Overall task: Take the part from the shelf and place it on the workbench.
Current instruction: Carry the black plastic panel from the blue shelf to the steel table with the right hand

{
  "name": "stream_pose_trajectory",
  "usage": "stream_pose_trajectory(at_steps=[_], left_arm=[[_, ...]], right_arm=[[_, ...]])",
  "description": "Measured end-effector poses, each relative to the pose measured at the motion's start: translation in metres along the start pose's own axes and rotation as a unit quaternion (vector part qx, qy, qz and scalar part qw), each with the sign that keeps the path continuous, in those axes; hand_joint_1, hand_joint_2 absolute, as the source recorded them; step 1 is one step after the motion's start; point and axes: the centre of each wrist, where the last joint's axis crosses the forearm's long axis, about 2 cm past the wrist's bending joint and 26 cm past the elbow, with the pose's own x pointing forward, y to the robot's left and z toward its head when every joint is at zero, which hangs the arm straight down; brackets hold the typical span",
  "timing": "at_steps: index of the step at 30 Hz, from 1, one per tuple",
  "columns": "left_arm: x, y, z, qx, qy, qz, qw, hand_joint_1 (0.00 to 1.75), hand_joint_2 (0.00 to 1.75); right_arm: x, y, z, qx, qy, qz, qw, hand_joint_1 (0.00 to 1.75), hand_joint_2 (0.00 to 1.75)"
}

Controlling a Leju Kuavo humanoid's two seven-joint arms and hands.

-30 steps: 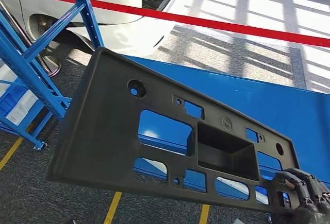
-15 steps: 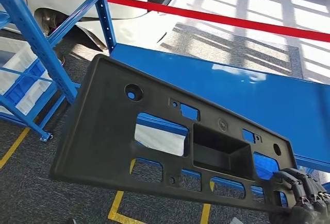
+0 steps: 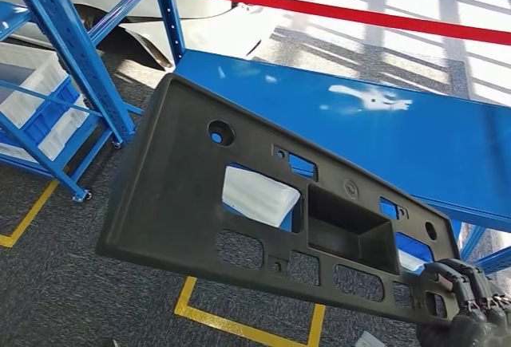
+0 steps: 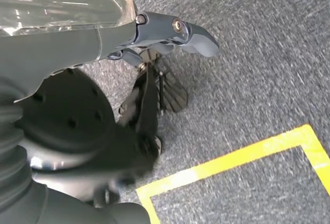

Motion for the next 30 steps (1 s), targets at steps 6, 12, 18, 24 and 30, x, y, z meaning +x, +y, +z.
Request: stream_pose_trajectory(at_steps=[6, 12, 18, 24, 30], left_arm=[[-0.0006, -0.0004, 0.0004, -0.001, 0.001, 0.000, 1.000, 0.00, 1.75], [-0.0005, -0.0007, 0.0005, -0.001, 0.001, 0.000, 1.000, 0.00, 1.75], [-0.0005, -0.0007, 0.0005, -0.001, 0.001, 0.000, 1.000, 0.00, 1.75], [-0.0017, -0.0006, 0.0010, -0.003, 0.002, 0.001, 1.000, 0.00, 1.75], [-0.0006, -0.0003, 0.0004, -0.002, 0.001, 0.002, 1.000, 0.00, 1.75]], right_arm=[[0.0000, -0.0001, 0.0003, 0.000, 0.002, -0.001, 1.000, 1.75, 1.75], [0.0000, -0.0001, 0.0004, 0.000, 0.002, -0.001, 1.000, 1.75, 1.75], [0.0000, 0.0005, 0.0006, 0.001, 0.002, -0.002, 1.000, 1.75, 1.75], [-0.0005, 0.0022, -0.0001, 0.000, 0.013, -0.006, 1.000, 1.75, 1.75], [-0.0007, 0.0041, 0.0015, 0.003, 0.027, -0.014, 1.000, 1.75, 1.75]])
